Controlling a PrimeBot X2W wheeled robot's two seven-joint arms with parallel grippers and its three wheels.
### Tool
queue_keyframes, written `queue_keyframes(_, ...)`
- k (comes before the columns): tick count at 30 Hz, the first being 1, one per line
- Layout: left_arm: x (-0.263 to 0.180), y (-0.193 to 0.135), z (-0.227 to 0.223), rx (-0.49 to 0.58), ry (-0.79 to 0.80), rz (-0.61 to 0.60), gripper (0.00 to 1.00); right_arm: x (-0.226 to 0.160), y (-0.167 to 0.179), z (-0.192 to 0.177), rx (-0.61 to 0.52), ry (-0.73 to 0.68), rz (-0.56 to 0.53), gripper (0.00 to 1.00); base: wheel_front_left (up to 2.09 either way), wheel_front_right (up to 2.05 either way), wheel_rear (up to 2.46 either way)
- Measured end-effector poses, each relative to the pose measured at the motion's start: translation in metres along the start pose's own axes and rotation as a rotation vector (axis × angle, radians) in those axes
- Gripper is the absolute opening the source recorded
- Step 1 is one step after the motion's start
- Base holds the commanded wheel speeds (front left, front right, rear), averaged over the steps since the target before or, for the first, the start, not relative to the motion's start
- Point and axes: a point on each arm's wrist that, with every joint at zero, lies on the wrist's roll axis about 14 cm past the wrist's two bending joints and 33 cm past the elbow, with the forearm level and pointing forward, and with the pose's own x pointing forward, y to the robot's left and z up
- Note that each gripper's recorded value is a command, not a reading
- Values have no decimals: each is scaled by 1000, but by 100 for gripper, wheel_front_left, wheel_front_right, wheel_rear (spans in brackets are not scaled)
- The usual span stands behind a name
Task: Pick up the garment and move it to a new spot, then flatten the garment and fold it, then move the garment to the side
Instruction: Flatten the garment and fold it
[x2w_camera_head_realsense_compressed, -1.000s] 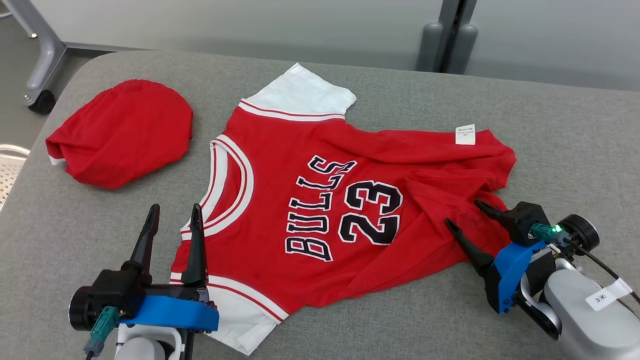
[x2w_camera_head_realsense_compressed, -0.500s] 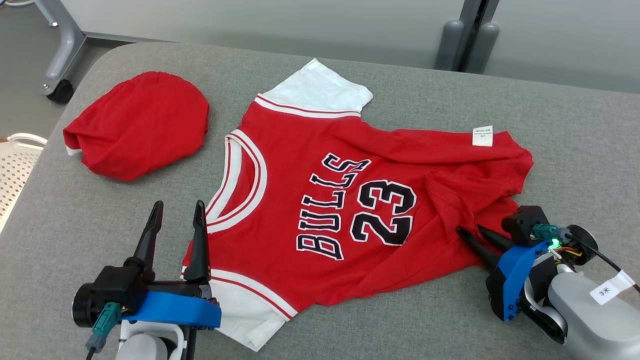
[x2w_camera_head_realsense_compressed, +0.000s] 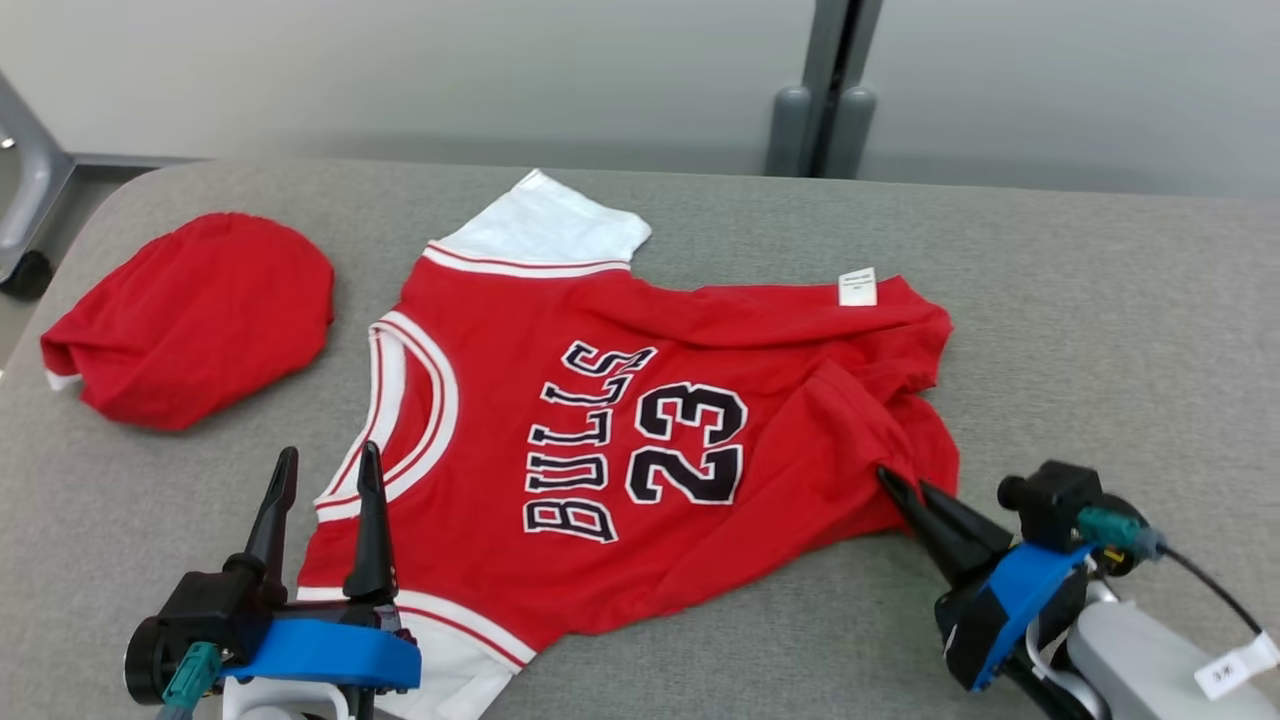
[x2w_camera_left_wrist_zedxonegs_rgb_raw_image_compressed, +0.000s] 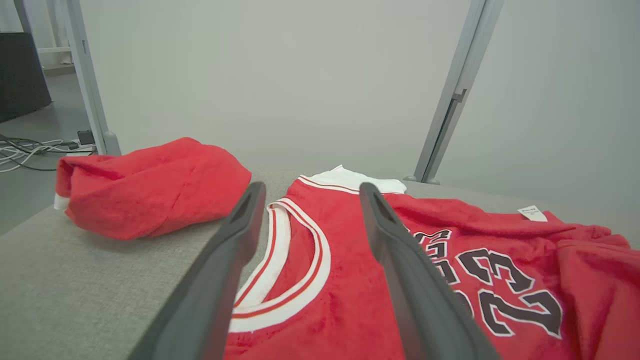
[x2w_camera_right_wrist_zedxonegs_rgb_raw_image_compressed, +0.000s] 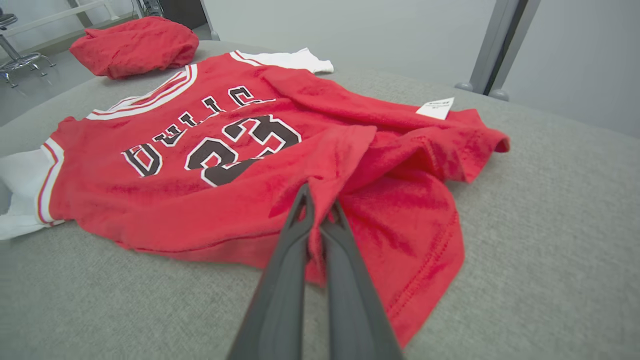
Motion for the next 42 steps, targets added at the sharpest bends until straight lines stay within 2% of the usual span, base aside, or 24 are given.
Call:
queue_keyframes(9,11,-19,0,-13,-5,-58,100,-45,19,-11,67,-52,-29,0,0,0,0)
queue_keyframes(20,11,-24,-5,-13,10,-71,100,-106,30,-61,186,49,-119,0,0,0,0)
queue_keyframes(21,12,-24,-5,-11,10,-73,100,-108,31,-63,193,51,-125,42,0,0,0)
queue_keyframes(22,12,-25,-5,-11,10,-74,100,-110,32,-64,191,56,-127,92,0,0,0)
queue_keyframes(23,12,-25,-5,-11,11,-76,100,-111,30,-65,197,55,-139,100,0,0,0)
queue_keyframes(28,12,-29,-3,-10,5,-86,100,-114,19,-54,175,11,-182,100,0,0,0)
queue_keyframes(34,10,-30,-3,-2,4,-90,100,-108,-10,-15,113,-118,-257,100,0,0,0)
queue_keyframes(42,11,-28,-5,8,12,-88,100,-63,-36,31,-7,-154,-265,100,0,0,0)
